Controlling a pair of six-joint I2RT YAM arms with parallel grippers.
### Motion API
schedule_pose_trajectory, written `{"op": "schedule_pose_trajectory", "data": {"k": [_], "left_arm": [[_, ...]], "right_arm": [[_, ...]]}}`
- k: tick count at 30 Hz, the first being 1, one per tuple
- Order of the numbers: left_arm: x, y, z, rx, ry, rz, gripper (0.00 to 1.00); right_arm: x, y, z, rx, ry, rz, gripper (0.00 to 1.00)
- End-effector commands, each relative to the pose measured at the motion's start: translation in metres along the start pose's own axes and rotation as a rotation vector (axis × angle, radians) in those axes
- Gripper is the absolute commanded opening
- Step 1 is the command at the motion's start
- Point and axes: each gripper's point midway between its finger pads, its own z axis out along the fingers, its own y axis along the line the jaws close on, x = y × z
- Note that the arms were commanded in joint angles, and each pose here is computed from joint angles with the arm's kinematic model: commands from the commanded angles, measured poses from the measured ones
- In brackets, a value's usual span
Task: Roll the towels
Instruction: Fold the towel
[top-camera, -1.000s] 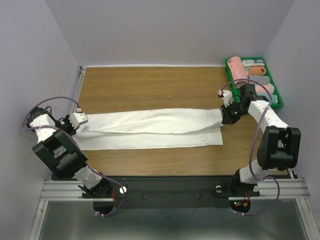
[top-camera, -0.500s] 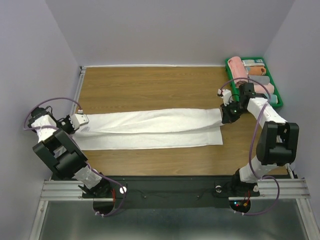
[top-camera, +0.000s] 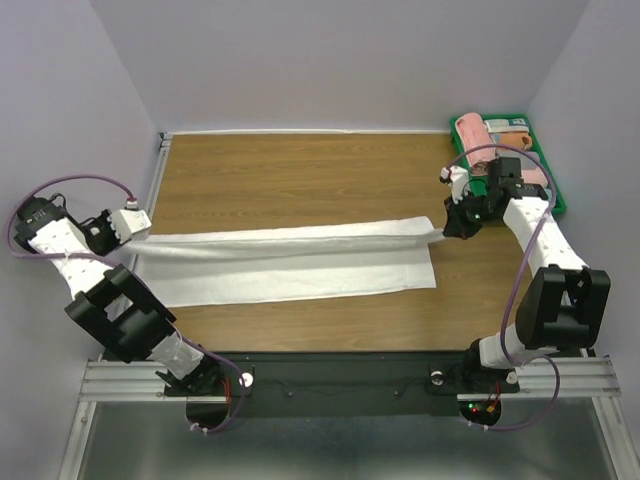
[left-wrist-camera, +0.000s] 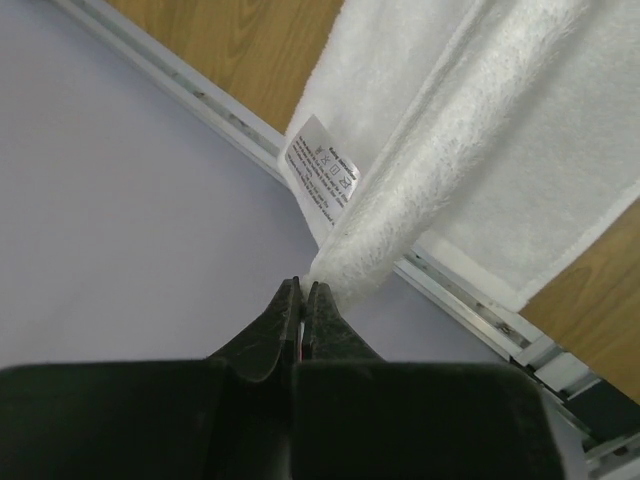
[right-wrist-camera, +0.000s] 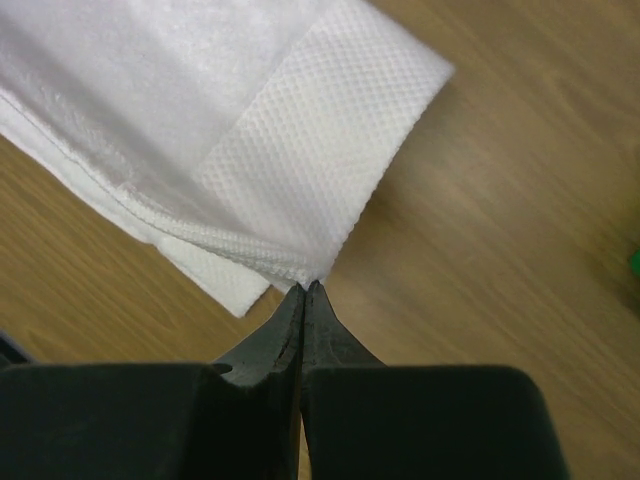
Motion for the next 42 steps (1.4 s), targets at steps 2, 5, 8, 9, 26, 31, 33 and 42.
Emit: {"op": "schedule_pose_trajectory", "data": {"k": [2,5,8,9,26,31,33,42], "left_arm": [[0.023,-0.035,-0.002,0.069,0.069,0.039,0.00],[0.037,-0.057,0.012,0.093,0.112,0.045,0.00],[0.051,-0.080,0.026,0.126,0.151,0.050,0.00],[0.054,-0.082,0.029,0.125,0.158,0.052,0.00],[0.063,-0.074,0.033,0.099,0.171,-0.013,0.00],[0.050,-0.055,0.016,0.063,0.151,0.020,0.00],[0.046,-0.047,0.007,0.048,0.153,0.033,0.00],[0.066,-0.072,0.017,0.101,0.206,0.050,0.00]], "right_arm": [[0.046,0.012,0.010,-0.048,0.108,-0.002,0.01],[0.053,0.012,0.018,-0.055,0.118,0.009,0.01],[0.061,0.009,0.029,-0.066,0.140,0.027,0.01],[0.062,0.009,0.032,-0.071,0.146,0.033,0.01],[0.060,0.014,0.033,-0.086,0.138,0.029,0.01],[0.033,0.008,0.013,-0.040,0.080,0.002,0.00],[0.028,0.010,0.006,-0.044,0.063,-0.014,0.01],[0.078,0.043,0.022,-0.176,0.164,-0.013,0.01]]}}
